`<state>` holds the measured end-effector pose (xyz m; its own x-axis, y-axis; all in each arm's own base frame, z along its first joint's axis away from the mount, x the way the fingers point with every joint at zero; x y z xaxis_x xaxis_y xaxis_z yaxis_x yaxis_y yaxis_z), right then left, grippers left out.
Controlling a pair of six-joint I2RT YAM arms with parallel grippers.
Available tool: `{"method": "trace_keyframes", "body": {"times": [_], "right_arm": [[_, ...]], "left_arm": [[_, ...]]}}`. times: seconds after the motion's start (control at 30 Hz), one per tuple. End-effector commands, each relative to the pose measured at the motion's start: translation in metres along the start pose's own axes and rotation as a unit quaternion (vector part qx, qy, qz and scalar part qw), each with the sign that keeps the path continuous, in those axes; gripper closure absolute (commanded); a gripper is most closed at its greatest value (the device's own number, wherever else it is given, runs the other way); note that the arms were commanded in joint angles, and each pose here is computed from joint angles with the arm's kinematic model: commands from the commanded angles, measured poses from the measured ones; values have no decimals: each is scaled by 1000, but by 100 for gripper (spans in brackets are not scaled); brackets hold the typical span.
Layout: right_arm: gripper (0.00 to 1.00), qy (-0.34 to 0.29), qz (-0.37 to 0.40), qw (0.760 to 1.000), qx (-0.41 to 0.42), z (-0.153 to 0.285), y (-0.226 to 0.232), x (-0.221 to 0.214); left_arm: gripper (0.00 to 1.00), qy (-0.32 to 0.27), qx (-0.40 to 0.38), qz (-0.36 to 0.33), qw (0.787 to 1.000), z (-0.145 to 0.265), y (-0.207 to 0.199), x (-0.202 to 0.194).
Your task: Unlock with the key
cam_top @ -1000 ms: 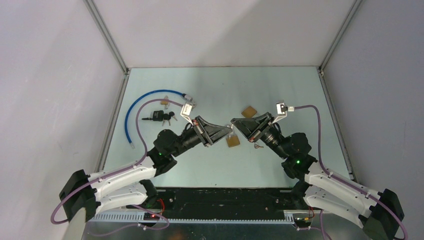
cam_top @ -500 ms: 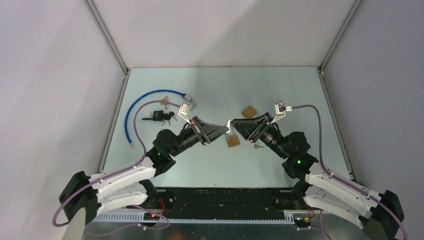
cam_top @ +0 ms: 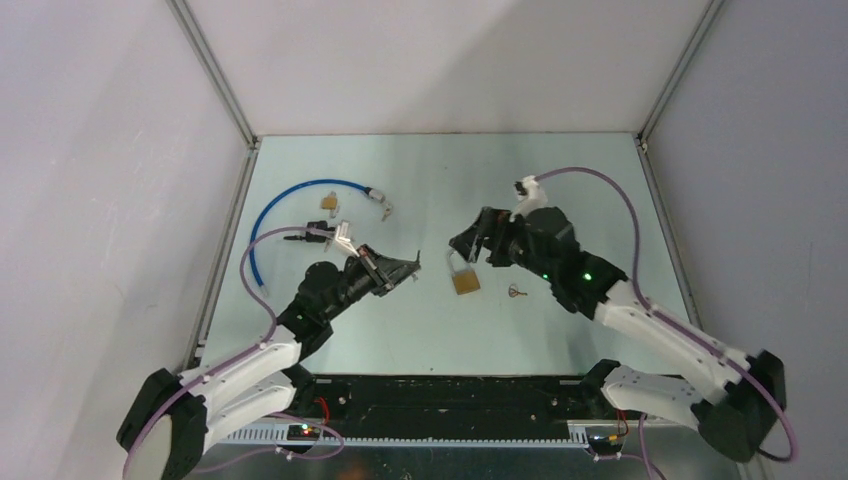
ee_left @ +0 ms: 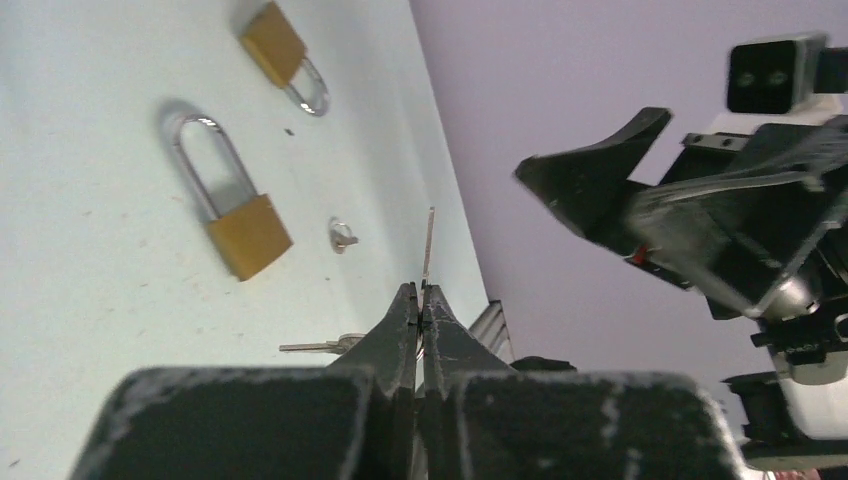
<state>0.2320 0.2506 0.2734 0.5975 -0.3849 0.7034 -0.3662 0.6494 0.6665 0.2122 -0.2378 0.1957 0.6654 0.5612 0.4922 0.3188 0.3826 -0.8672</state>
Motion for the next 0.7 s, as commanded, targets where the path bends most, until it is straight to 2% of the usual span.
{"method": "trace_keyframes", "body": {"times": [0.0, 0.03, 0.17, 0.33, 0.4, 0.43, 0.47, 0.5, 0.53, 0.67], "right_arm": [[3, 145, 40, 976, -155, -4, -63, -52], [1, 180, 44, 964, -189, -6, -78, -66], [1, 214, 65, 942, -248, -19, -97, -72], [1, 248, 84, 929, -261, -44, -112, -83], [1, 291, 84, 911, -278, -59, -126, -98], [1, 293, 84, 913, -271, -68, -120, -94], [1, 318, 90, 900, -284, -71, -128, -104], [1, 315, 97, 901, -282, -78, -125, -100], [1, 332, 100, 890, -296, -80, -133, -109], [4, 350, 106, 874, -319, -93, -144, -116]], "left_arm": [[100, -4, 36, 4, 999, 10, 22, 0], [100, -5, 45, 5, 999, 13, 27, 0], [100, -5, 62, 15, 998, 22, 39, -3], [100, -13, 71, 17, 997, 31, 46, -4], [100, -15, 77, 16, 997, 34, 49, -4], [100, -13, 82, 17, 996, 35, 51, -5], [100, -15, 80, 14, 997, 36, 50, -4], [100, -14, 85, 15, 996, 38, 52, -5], [100, -19, 84, 14, 996, 39, 51, -3], [100, -27, 93, 18, 995, 43, 56, -3]]}}
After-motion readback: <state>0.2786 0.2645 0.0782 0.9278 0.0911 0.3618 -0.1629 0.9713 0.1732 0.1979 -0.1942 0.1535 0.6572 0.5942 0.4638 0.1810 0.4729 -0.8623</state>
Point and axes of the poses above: each gripper's point midway between its finger pads, its own z axis back along the fingers, its own y axis along the line the jaws close on, x = y × z, the point moved 2 cm from there along z, back along the fingers, and after that the axes turned 3 degrees about -z, right-handed, at the moved point
